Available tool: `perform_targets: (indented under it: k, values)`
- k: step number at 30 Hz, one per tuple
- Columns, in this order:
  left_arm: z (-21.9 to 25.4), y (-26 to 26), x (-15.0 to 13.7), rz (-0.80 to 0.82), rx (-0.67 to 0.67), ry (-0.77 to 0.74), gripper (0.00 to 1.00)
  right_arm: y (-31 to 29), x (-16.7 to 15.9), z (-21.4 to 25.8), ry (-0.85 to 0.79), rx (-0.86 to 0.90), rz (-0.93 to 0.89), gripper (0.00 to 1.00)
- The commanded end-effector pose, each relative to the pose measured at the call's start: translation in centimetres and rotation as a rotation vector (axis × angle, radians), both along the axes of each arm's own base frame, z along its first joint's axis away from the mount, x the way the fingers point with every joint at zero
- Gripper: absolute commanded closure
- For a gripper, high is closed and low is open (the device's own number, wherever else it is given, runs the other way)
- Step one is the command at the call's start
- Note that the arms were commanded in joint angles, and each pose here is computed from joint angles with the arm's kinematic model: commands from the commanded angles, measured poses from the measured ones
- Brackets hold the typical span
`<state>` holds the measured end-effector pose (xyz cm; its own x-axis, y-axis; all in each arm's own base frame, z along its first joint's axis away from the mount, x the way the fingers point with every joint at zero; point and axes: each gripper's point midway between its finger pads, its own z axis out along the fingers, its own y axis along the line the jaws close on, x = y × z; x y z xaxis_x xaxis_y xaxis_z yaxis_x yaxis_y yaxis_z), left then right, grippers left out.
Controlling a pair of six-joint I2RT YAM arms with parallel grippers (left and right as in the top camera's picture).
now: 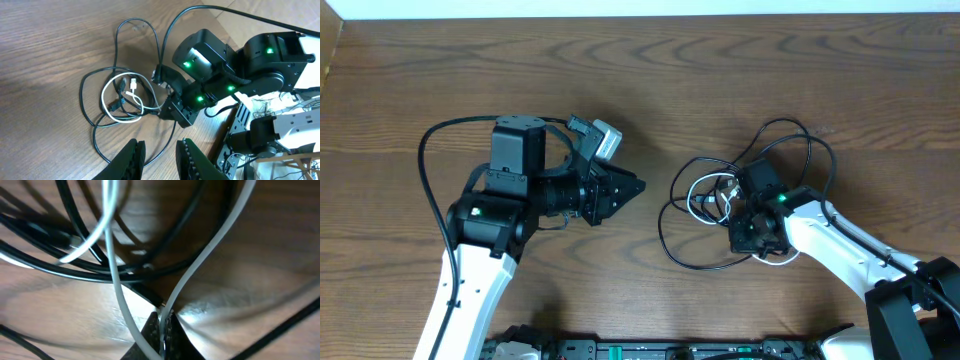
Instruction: Untangle cables
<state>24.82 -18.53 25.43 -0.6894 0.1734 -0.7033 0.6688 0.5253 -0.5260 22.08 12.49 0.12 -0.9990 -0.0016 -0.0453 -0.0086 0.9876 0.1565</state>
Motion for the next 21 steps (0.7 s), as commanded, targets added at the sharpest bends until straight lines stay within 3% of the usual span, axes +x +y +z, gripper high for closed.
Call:
perform_targets:
  k: [1,10,21]
  values:
    - [0.6,-0.1,-0.8,-0.025,-0.012,-0.033,0.74,1.0,1.5,2.0,-0.056,0.049,0.000,0.99]
    - [0.7,-0.1,-0.8,-0.024,-0.011,-0.038,0.74,1.0,7.1,13.1,-0.290,0.050,-0.035,0.99]
    - [0.6,0.0,-0.7,-0.025,-0.001,-0.051,0.74,2.0,10.2,28.0,-0.559,0.134,0.018,0.99]
